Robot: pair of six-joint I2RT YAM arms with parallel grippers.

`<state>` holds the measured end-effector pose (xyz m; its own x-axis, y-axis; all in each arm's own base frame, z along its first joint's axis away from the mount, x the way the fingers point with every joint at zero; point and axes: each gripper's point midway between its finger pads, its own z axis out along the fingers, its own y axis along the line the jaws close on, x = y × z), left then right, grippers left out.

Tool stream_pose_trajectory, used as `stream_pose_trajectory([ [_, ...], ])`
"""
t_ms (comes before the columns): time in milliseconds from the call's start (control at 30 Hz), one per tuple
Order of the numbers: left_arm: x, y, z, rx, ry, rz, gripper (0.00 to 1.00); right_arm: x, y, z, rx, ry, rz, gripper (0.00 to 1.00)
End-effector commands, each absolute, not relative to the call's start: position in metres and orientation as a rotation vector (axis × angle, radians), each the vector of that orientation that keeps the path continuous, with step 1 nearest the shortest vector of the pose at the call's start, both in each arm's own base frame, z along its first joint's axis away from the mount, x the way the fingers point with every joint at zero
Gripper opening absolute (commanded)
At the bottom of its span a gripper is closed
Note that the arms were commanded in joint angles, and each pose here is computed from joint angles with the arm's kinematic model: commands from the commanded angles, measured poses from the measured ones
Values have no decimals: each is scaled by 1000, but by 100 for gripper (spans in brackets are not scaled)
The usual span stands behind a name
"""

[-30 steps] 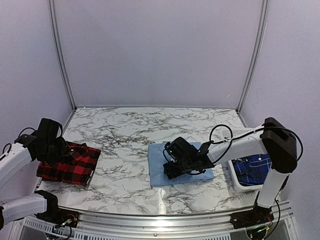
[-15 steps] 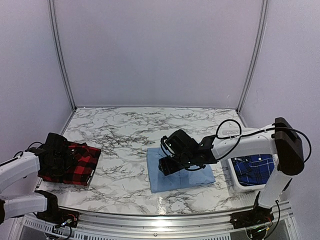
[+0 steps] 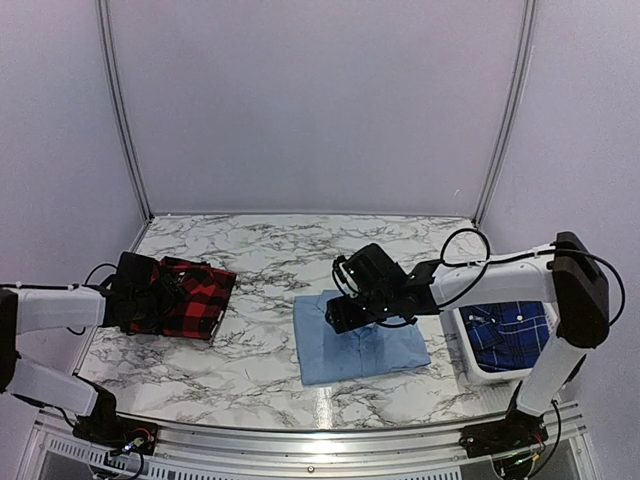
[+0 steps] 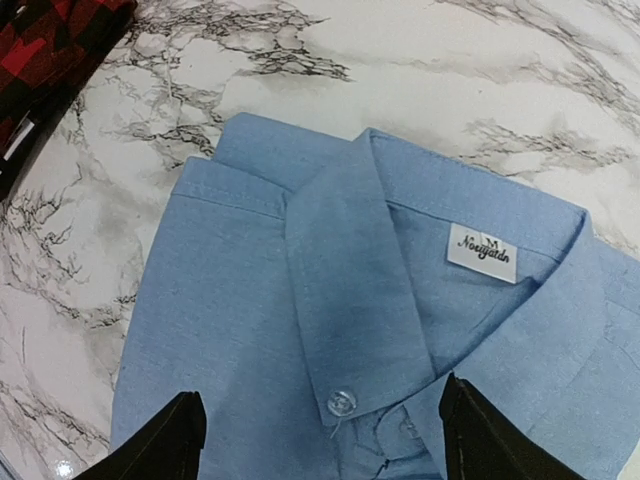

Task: Fold and stack the long sleeve shirts
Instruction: Move the square-folded shirt to the center of the board.

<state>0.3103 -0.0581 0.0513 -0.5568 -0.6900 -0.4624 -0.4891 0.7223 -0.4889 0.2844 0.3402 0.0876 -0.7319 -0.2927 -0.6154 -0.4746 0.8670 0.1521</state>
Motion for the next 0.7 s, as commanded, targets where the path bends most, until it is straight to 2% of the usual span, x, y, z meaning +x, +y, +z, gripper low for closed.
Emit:
stream_pose_trajectory([
  [0,314,-117,27,-889,2422,-547,87,297,328,104,-511,2399,427,77],
  [400,399,-245,21,-721,2481,-686,87,303,287,104,-422,2411,391,77],
  [667,415,-311,37,-693,2451,-824,87,301,280,105,-407,2415,383,77],
])
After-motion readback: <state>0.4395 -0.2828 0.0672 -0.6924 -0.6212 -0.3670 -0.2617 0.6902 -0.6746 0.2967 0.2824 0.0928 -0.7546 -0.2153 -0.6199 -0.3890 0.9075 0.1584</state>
